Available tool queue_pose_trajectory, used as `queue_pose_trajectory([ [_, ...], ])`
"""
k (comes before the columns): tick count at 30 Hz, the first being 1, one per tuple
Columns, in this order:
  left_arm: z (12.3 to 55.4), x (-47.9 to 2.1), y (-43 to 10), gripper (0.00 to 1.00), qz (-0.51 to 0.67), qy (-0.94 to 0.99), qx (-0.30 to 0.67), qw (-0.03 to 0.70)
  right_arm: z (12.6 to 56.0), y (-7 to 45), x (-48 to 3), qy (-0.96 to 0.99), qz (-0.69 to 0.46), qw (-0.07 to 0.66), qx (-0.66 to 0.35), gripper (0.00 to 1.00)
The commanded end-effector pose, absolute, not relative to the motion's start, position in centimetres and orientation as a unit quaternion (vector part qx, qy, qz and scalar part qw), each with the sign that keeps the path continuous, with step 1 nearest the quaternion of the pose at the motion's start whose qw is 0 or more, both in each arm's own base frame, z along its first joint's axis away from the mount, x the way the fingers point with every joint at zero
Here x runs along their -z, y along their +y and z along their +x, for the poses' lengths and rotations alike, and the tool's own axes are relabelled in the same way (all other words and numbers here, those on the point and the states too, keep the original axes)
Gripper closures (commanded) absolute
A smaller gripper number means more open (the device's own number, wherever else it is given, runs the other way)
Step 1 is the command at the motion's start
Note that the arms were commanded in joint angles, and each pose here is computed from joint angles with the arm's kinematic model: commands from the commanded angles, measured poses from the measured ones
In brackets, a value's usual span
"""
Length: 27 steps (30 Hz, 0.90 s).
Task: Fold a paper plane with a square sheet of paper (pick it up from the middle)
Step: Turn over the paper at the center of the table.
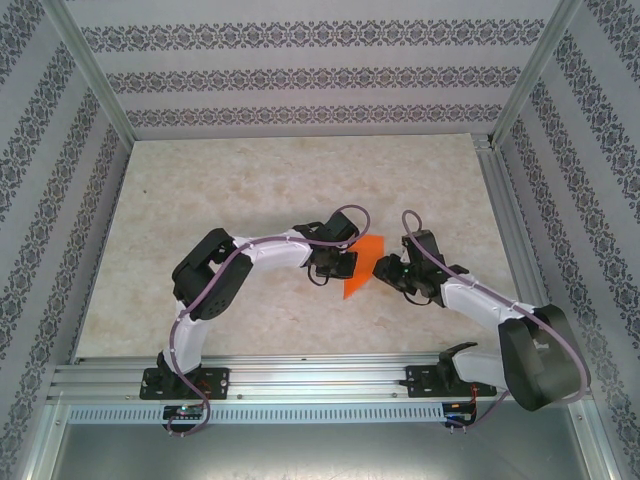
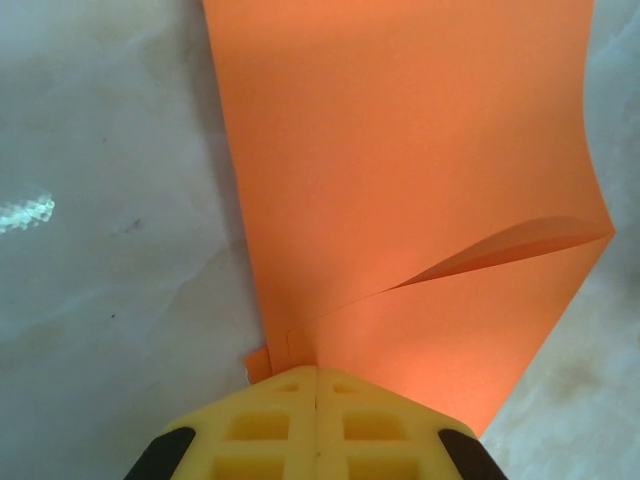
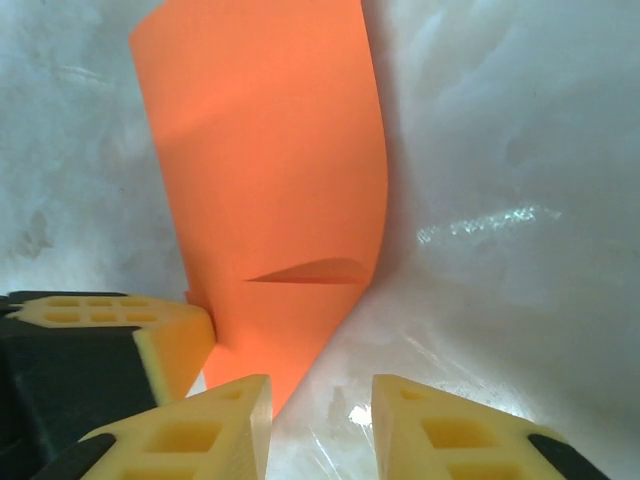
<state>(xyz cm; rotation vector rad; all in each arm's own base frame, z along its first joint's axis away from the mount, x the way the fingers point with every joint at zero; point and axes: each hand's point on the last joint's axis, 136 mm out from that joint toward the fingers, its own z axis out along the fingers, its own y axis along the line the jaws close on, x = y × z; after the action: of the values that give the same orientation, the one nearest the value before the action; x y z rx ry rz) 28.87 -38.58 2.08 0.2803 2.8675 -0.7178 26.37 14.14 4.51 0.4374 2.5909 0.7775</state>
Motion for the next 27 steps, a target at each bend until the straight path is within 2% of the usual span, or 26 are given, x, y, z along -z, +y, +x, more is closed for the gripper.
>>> queue_pose_trajectory([
  [1, 29.3, -1.0, -38.1, 0.98, 0.07, 0.962, 0.248, 0.085, 26.9, 14.7, -5.0, 0.913, 0.167, 0.206, -0.31, 0.66],
  [16, 29.1, -0.6, -38.0, 0.98, 0.031, 0.95, 0.305, 0.059, 29.4, 16.2, -3.4, 0.899, 0.191, 0.193, -0.345, 0.64],
  [19, 29.1, -0.9, -38.2, 0.97, 0.029, 0.948, 0.312, 0.058, 29.9, 16.6, -3.6, 0.895, 0.183, 0.198, -0.356, 0.68],
  [21, 29.1, -1.2, -38.2, 0.97, 0.028, 0.947, 0.314, 0.06, 30.2, 16.8, -3.8, 0.895, 0.179, 0.2, -0.355, 0.74],
  [27, 29.6, -2.7, -37.9, 0.96, 0.019, 0.943, 0.323, 0.073, 29.9, 15.9, -3.4, 0.916, 0.159, 0.194, -0.312, 0.88],
])
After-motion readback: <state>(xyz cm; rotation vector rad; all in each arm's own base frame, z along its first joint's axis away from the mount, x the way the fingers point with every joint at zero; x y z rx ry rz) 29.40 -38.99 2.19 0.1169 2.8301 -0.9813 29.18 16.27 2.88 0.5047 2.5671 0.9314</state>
